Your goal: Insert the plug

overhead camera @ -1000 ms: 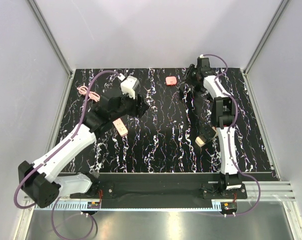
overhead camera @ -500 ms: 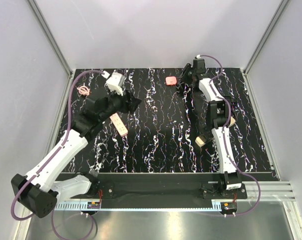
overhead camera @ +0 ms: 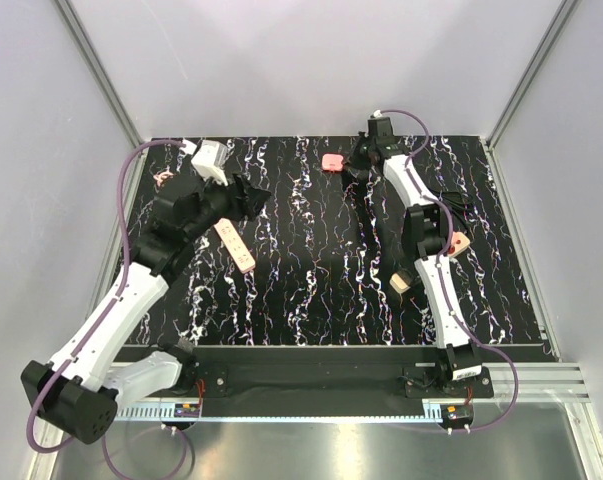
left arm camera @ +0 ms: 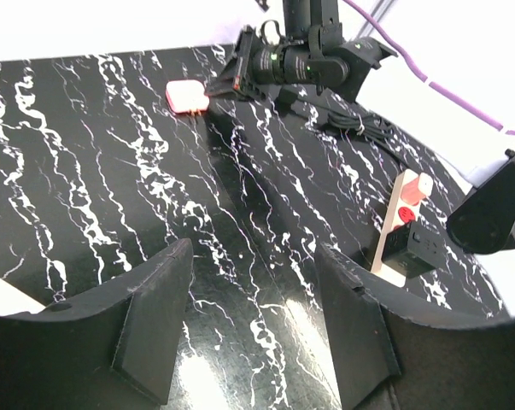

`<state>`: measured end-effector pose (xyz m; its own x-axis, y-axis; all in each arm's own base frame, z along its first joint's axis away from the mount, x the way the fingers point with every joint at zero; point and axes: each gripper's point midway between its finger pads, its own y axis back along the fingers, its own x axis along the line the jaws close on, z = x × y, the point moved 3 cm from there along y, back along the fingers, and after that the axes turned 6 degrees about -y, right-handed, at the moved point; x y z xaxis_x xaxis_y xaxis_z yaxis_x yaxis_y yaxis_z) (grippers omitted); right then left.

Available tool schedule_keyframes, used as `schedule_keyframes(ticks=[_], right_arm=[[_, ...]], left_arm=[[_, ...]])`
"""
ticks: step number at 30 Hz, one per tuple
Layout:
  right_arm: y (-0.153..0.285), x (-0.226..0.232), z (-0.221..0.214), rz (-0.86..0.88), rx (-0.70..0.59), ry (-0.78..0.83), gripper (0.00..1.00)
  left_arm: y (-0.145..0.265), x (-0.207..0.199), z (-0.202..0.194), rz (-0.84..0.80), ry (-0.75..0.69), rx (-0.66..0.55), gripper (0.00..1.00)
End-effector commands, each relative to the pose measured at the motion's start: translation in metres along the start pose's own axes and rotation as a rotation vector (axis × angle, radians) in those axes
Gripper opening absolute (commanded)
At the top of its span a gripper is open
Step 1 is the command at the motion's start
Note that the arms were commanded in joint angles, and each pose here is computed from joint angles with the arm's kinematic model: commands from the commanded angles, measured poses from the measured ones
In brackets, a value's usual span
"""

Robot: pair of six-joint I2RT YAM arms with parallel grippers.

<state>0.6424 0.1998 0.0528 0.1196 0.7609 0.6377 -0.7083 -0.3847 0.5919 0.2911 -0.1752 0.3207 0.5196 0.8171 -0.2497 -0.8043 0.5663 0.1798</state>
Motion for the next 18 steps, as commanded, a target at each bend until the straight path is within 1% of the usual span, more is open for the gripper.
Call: schedule_keyframes(ticks=[1,6,7,9,10,11,12,13,16,17,18], right_arm=[[-0.002,-0.019,-0.033,-0.114,0.099,0.030,0.08],[0.007,-0.018,-0.066,-0.158,0.204,0.135,0.07],[0.007,-0.023,-0.083,-0.162,0.257,0.156,0.08],[0.013,-0.024,-0.093,-0.169,0.303,0.163,0.09],[0.017,-0.030,-0.105,-0.198,0.346,0.172,0.10],[0.023,-0.026,-0.105,-0.197,0.353,0.183,0.10],[0.027,-0.032,-0.117,-0.214,0.390,0.188,0.10],[0.036,-0.021,-0.114,-0.199,0.383,0.213,0.11],[0.050,-0.020,-0.128,-0.213,0.425,0.245,0.11],[0.062,-0.003,-0.126,-0.193,0.414,0.265,0.12],[0.068,-0.007,-0.134,-0.207,0.435,0.265,0.12]], left_arm=[[0.010,-0.005,0.026,-0.022,-0.009,-0.099,0.64],[0.014,-0.001,0.030,-0.002,-0.007,-0.115,0.64],[0.015,0.000,0.030,0.003,-0.007,-0.119,0.65],[0.016,0.003,0.032,0.017,-0.010,-0.127,0.65],[0.017,0.004,0.032,0.022,-0.010,-0.128,0.65],[0.017,0.004,0.033,0.025,-0.010,-0.135,0.65],[0.018,0.006,0.033,0.031,-0.011,-0.135,0.65],[0.018,0.008,0.033,0.037,-0.010,-0.137,0.65],[0.020,0.010,0.035,0.045,-0.009,-0.145,0.65],[0.020,0.010,0.035,0.047,-0.008,-0.148,0.65],[0.020,0.011,0.036,0.052,-0.009,-0.149,0.65]])
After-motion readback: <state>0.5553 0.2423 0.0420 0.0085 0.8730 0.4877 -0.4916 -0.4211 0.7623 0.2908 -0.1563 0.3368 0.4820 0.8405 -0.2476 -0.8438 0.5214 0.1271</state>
